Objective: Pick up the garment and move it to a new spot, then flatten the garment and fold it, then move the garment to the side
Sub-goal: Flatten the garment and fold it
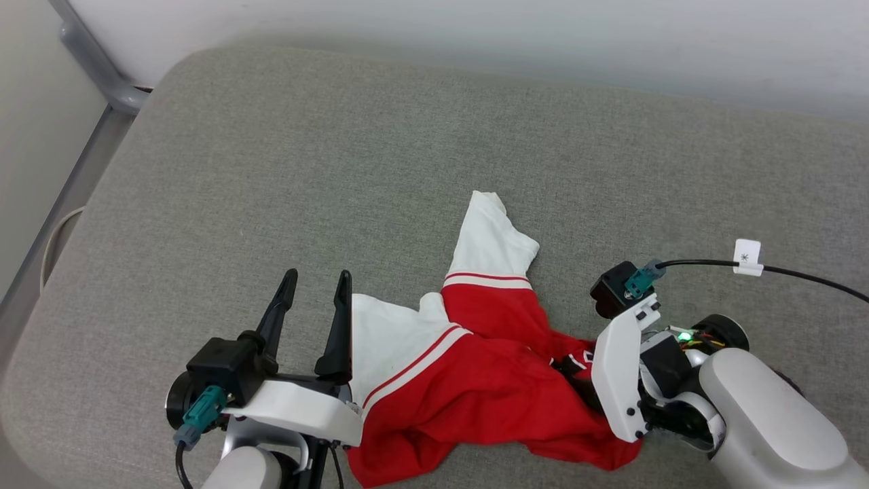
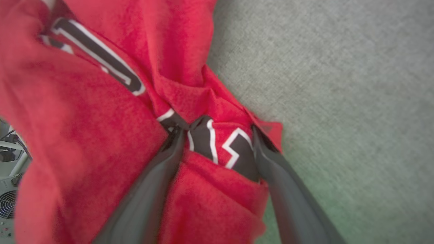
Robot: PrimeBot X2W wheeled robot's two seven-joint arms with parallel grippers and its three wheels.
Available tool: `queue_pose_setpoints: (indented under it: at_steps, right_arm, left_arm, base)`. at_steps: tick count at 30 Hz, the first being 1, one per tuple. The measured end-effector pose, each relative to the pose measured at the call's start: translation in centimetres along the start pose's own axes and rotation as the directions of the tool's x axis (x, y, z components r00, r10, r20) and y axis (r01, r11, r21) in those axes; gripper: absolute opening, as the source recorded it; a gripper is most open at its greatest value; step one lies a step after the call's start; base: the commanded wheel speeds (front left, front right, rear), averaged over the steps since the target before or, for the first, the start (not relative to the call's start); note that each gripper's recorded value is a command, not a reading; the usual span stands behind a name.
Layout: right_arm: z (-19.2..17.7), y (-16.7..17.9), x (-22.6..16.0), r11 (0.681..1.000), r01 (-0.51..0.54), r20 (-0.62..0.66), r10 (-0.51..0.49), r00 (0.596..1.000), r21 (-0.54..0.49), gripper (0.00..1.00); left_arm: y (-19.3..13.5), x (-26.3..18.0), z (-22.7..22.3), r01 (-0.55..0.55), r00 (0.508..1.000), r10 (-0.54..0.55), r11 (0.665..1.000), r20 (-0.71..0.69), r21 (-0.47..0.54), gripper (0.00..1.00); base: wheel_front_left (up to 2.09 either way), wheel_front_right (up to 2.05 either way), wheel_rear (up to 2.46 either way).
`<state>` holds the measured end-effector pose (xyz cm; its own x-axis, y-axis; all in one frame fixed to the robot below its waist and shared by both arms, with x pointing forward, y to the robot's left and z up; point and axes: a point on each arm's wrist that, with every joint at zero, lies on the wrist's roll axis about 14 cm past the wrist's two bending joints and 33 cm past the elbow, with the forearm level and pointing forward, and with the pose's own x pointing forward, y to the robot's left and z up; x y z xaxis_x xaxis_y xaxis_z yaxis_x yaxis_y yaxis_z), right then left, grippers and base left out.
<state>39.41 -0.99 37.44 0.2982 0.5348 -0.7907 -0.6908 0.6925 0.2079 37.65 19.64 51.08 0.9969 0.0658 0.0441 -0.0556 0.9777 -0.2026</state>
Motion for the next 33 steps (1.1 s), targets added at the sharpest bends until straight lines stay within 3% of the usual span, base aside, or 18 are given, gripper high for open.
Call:
queue_pose_setpoints:
  at_steps: [2,3,4,10,13,16,19,22,27,30,32,33]
  right_arm:
    - [-1.1,-0.2,0.4,1.0,-0.005,-0.052,0.007,0.999,0.024,0.97]
    - [-1.5,-0.2,0.5,0.999,-0.011,-0.066,0.014,0.998,0.041,0.31]
    - [-1.8,-0.3,0.4,0.997,-0.017,-0.08,0.023,0.997,0.07,0.0]
    - [0.8,-1.6,-1.2,0.991,0.005,0.103,-0.019,0.995,0.135,0.0]
    - [2.4,-3.9,-3.5,0.982,0.058,0.227,-0.099,0.969,0.181,0.0]
    - [1.7,-5.9,-5.8,0.96,0.109,0.297,-0.186,0.936,0.258,0.0]
    - [-1.0,-8.3,-8.3,0.911,0.168,0.317,-0.297,0.901,0.378,0.0]
    - [-5.4,-9.3,-10.3,0.831,0.211,0.294,-0.403,0.867,0.515,0.0]
    - [-13.1,-6.2,-11.3,0.679,0.219,0.188,-0.472,0.862,0.701,0.0]
    - [-15.7,-3.7,-11.6,0.636,0.212,0.138,-0.455,0.88,0.742,0.0]
    - [-16.8,-2.6,-11.7,0.627,0.22,0.114,-0.447,0.887,0.747,0.0]
    - [-17.1,-2.3,-11.8,0.625,0.219,0.108,-0.442,0.89,0.749,0.12]
  left_arm:
    - [0.1,0.1,0.0,-0.004,1.0,0.004,1.0,0.002,0.003,1.0]
    - [0.1,0.1,0.0,-0.003,1.0,0.003,1.0,0.002,0.002,1.0]
    - [-0.1,0.2,-0.1,0.003,1.0,-0.003,1.0,0.003,-0.003,1.0]
    - [-0.8,0.6,0.0,0.028,1.0,-0.028,1.0,0.012,0.0,1.0]
    - [-1.4,0.4,-0.2,0.05,0.999,-0.05,0.999,0.007,-0.006,1.0]
    - [-2.1,0.3,-0.2,0.072,0.997,-0.072,0.997,0.007,-0.008,1.0]
    - [-2.8,0.2,-0.4,0.1,0.995,-0.1,0.995,0.001,-0.007,1.0]
    - [-3.7,0.3,-0.5,0.131,0.991,-0.131,0.991,-0.002,-0.008,1.0]
    - [-5.3,0.1,-0.8,0.179,0.984,-0.18,0.984,-0.02,-0.012,1.0]
    - [-5.9,0.0,-0.9,0.201,0.979,-0.201,0.979,-0.028,-0.011,1.0]
    - [-6.2,0.0,-1.0,0.214,0.976,-0.214,0.977,-0.032,-0.01,1.0]
    - [-6.4,0.0,-1.0,0.22,0.975,-0.22,0.975,-0.034,-0.01,1.0]
  base:
    - [0.0,0.0,0.0]
    - [0.0,0.0,0.0]
    - [0.0,0.0,0.0]
    - [0.0,0.0,0.0]
    - [0.0,0.0,0.0]
    - [0.0,0.0,0.0]
    - [0.0,0.0,0.0]
    - [0.0,0.0,0.0]
    - [0.0,0.0,0.0]
    - [0.0,0.0,0.0]
    - [0.0,0.0,0.0]
    - [0.0,0.0,0.0]
